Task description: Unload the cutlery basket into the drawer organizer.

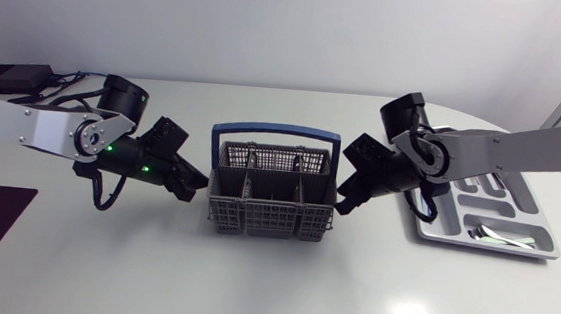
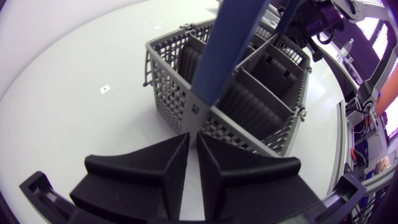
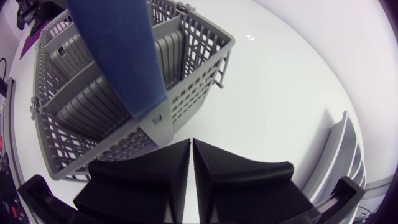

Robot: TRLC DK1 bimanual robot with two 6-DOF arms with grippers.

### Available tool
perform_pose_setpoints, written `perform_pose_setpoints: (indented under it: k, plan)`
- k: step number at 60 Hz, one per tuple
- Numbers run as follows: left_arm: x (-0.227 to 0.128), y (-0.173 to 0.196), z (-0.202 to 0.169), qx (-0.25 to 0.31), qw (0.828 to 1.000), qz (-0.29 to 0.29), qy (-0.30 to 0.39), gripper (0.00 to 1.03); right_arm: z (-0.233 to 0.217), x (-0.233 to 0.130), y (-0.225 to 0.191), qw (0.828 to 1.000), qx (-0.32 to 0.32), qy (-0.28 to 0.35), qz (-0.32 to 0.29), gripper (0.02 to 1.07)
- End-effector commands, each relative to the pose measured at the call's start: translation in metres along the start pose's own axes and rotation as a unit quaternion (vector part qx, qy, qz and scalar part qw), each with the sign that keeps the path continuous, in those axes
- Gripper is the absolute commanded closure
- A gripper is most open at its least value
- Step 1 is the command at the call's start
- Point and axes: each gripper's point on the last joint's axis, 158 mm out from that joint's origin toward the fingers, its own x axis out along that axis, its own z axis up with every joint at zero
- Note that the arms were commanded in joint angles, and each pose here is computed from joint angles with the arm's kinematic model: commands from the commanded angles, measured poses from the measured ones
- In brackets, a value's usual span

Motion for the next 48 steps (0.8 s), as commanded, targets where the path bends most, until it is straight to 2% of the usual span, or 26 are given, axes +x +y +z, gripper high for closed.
perform_pose_setpoints:
  k: [1,8,12,18,21,27,29,33,35,39,48]
  plan:
    - [-0.012,0.01,0.008,-0.009,1.0,0.013,-0.017,0.89,-0.009,-0.01,-0.011,1.0,0.007,-0.002,-0.022,0.95]
    - [-0.026,0.02,0.008,-0.019,0.999,0.03,-0.028,0.85,-0.015,-0.022,-0.023,0.999,0.021,-0.008,-0.039,0.94]
    - [-0.034,0.022,0.008,-0.021,0.998,0.038,-0.035,0.83,-0.017,-0.032,-0.03,0.998,0.028,-0.016,-0.051,0.87]
    - [-0.041,0.02,0.007,-0.021,0.998,0.043,-0.04,0.73,-0.019,-0.044,-0.036,0.997,0.033,-0.027,-0.066,0.8]
    - [-0.048,0.019,0.007,-0.018,0.998,0.049,-0.046,0.63,-0.019,-0.051,-0.039,0.996,0.035,-0.033,-0.075,0.7]
    - [-0.062,0.022,0.009,-0.012,0.995,0.079,-0.054,0.31,-0.018,-0.07,-0.047,0.993,0.041,-0.049,-0.096,0.37]
    - [-0.065,0.025,0.01,-0.011,0.994,0.092,-0.055,0.23,-0.018,-0.075,-0.049,0.992,0.043,-0.053,-0.102,0.28]
    - [-0.076,0.026,0.015,-0.003,0.992,0.11,-0.07,0.05,-0.02,-0.085,-0.053,0.991,0.048,-0.06,-0.113,0.15]
    - [-0.083,0.025,0.018,0.004,0.99,0.118,-0.083,0.05,-0.021,-0.091,-0.055,0.989,0.05,-0.066,-0.121,0.05]
    - [-0.097,0.028,0.024,0.003,0.984,0.138,-0.111,0.05,-0.025,-0.102,-0.058,0.987,0.055,-0.074,-0.133,0.06]
    - [-0.117,0.032,0.026,0.007,0.976,0.177,-0.13,0.05,-0.035,-0.122,-0.065,0.983,0.056,-0.08,-0.156,0.06]
